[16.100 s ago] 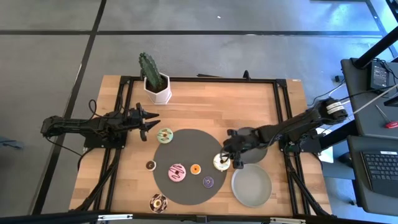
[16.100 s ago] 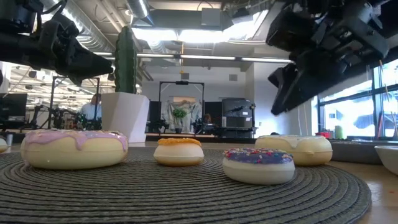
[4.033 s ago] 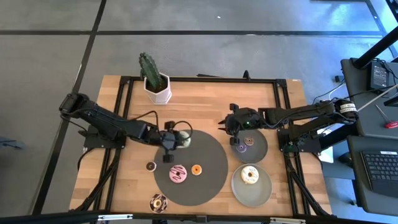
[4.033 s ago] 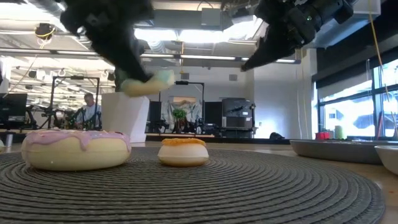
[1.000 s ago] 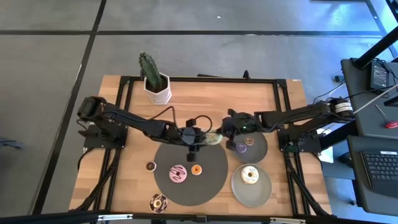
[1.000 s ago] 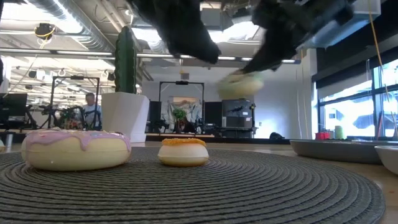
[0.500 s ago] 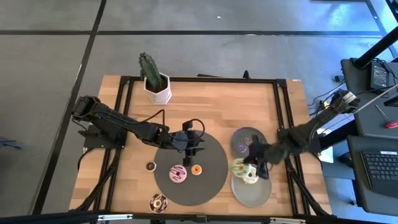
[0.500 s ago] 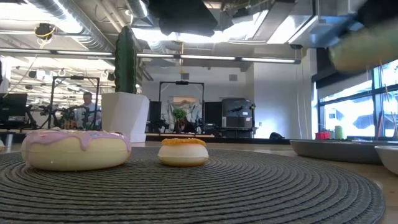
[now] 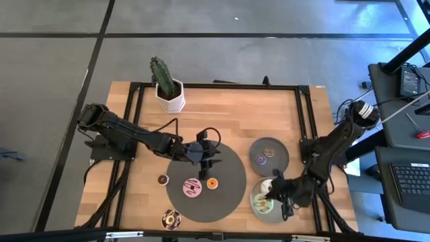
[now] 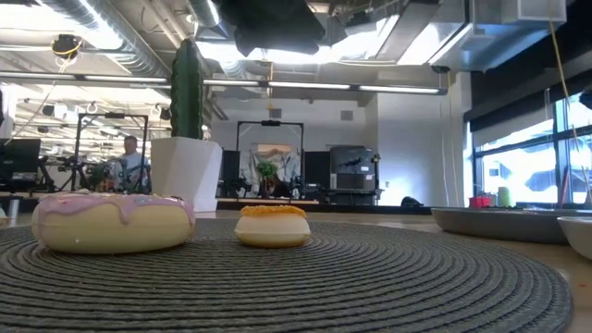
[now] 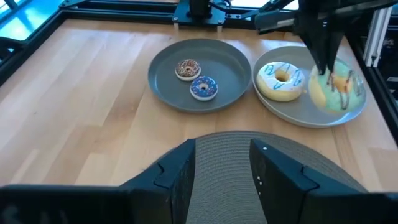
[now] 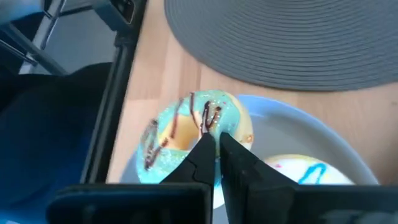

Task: Pick & Place donuts
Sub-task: Put the large green donut on the light gray plate

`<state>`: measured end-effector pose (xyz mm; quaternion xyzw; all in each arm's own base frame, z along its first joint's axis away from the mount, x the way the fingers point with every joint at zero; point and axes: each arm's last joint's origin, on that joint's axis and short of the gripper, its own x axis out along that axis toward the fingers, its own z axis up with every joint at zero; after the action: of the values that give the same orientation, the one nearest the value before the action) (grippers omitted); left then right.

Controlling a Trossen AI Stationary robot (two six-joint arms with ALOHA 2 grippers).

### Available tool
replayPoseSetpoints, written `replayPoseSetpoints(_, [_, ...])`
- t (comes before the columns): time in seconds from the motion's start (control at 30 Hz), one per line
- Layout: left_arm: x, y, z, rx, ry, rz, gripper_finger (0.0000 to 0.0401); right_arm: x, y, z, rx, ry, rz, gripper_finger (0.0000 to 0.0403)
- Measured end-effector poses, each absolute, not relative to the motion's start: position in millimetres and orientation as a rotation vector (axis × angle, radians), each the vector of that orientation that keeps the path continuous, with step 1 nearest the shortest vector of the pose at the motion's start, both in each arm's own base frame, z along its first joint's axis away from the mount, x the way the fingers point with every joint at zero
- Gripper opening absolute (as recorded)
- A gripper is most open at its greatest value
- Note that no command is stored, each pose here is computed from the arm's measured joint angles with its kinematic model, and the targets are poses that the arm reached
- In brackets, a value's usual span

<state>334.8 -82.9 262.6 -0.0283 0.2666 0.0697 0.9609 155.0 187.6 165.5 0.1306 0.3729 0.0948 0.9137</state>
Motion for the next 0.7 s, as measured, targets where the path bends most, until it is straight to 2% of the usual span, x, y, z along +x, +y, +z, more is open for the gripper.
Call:
replayPoseSetpoints(0.5, [335, -83, 263, -0.058, 0.540, 0.142, 0.0147, 152, 202, 146, 0.261, 0.792, 0.185, 0.0016])
replayPoseSetpoints(0.7, [335, -83, 263, -0.057, 0.540, 0.142, 0.0145, 152, 202, 146, 0.264, 0.790, 0.179, 0.0029])
